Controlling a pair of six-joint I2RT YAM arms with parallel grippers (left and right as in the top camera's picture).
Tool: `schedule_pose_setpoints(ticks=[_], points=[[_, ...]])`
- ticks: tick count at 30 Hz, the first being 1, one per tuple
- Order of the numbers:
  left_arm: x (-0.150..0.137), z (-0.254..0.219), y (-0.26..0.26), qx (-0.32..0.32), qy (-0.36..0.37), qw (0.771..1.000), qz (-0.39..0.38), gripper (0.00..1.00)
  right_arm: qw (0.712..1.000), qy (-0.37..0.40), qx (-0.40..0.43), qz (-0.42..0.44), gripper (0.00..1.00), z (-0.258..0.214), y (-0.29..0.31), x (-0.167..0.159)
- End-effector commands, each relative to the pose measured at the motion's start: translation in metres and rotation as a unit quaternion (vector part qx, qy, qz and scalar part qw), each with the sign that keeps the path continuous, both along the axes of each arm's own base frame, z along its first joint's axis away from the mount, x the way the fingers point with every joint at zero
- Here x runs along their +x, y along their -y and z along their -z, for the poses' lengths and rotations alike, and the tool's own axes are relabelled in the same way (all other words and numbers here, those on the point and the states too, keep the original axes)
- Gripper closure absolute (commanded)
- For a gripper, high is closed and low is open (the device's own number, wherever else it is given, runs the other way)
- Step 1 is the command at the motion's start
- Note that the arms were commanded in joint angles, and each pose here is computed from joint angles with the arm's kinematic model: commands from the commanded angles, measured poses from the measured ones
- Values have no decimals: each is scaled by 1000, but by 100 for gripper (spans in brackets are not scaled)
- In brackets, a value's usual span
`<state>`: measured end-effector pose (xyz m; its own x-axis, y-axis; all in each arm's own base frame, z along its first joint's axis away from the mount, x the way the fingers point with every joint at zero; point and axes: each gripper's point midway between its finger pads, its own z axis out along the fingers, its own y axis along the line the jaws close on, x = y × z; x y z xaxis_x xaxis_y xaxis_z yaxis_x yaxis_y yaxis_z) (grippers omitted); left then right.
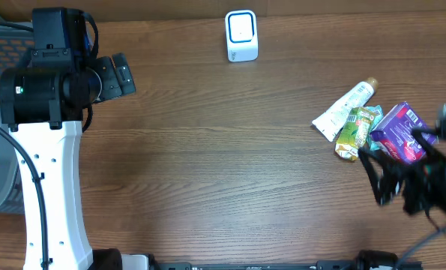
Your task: Scan the item barcode
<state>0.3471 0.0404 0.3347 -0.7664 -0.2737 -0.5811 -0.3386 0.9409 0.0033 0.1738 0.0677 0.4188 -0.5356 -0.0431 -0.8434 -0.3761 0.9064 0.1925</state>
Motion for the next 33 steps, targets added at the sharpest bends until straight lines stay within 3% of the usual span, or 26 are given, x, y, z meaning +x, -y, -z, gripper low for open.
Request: schedule_pose_setpoints(ticks=[1, 7, 17, 26, 33], points=[[-3, -12, 1, -5, 20, 1000, -4, 0, 999, 22, -22, 27, 0, -4, 8, -17], [-3, -12, 1, -5, 20, 1000, -4, 0, 996, 42, -46, 63, 0, -6, 21, -20], [-3, -12, 1, -5, 20, 1000, -4, 0, 975, 199, -58, 79, 0, 0, 30, 19], [-3, -12, 1, -5, 20, 1000, -4, 0, 939, 336, -53, 57, 0, 109, 25, 66], [-3, -12, 1, -5, 20, 1000, -4, 0, 927, 367, -49, 61, 0, 192, 21, 70]])
